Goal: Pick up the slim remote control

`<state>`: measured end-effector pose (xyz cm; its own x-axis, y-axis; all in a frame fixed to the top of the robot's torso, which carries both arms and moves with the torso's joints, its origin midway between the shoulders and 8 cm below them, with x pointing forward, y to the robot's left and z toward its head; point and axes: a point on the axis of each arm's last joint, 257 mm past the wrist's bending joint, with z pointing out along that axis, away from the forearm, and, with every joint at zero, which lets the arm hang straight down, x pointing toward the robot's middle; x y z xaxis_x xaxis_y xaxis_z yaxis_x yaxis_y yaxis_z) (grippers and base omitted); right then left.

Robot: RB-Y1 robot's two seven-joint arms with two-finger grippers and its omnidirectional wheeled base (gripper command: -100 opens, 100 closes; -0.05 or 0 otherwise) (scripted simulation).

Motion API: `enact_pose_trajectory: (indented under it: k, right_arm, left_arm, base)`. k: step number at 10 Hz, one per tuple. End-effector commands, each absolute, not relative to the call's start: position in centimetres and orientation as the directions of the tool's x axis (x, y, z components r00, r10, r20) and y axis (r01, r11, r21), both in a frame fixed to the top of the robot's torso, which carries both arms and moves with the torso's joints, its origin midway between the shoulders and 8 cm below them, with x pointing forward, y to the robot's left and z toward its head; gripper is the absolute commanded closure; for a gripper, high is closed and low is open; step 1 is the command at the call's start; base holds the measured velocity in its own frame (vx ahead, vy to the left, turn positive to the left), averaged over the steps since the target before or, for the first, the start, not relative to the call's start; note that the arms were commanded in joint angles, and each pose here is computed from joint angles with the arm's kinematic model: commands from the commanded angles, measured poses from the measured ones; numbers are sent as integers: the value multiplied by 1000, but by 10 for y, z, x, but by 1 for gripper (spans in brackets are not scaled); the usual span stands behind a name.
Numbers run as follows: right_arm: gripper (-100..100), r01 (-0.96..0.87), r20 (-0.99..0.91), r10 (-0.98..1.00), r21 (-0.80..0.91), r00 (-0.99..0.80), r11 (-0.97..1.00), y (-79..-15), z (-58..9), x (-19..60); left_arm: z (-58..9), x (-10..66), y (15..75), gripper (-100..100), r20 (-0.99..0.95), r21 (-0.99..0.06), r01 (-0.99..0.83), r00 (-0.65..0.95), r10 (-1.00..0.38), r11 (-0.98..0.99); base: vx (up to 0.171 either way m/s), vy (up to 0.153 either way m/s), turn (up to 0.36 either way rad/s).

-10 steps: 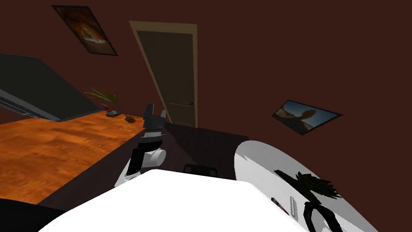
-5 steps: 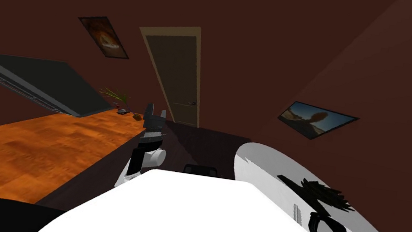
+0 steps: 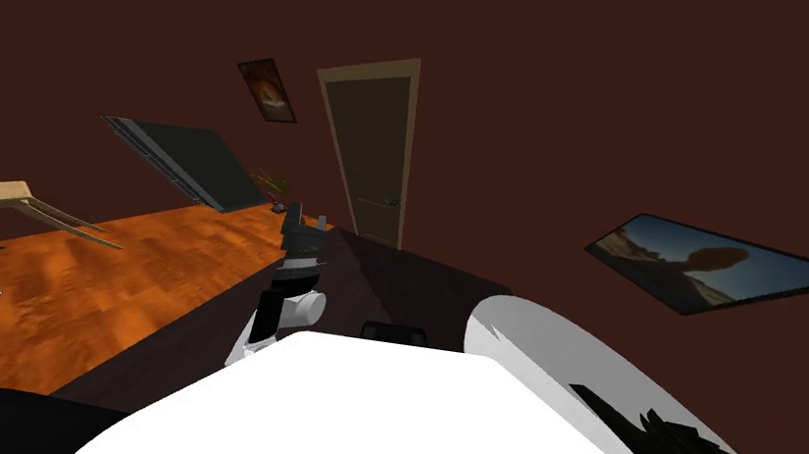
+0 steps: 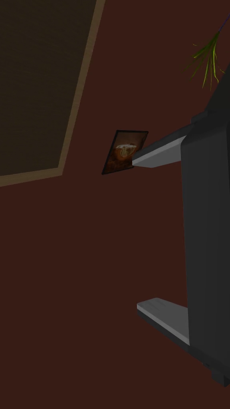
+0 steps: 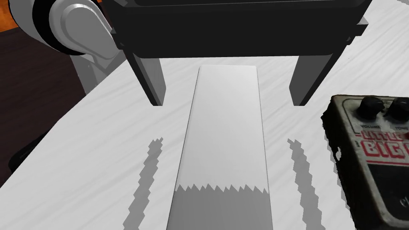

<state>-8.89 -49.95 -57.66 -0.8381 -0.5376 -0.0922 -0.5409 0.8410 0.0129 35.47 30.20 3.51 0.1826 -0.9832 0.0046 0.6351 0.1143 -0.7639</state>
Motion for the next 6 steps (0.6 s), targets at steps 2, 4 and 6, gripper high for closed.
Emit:
enact_pose_trajectory:
  k: [2,4,6]
  right_arm:
    - [-100,-517,-122,-512,11,-851,856,-490,-577,-90]
    - [-100,-459,-128,-453,27,-882,888,-459,-585,-119]
    - [-100,-451,-152,-443,18,-883,892,-458,-584,-112]
  left_arm:
    - [35,355,302,0,5,-764,635,183,-983,114]
    - [35,355,302,0,5,-764,635,182,-983,114]
    - [35,355,302,0,5,-764,635,183,-983,114]
  base:
    - [-8,-10,-6]
    - [-13,-48,384]
    - [-11,-26,-3]
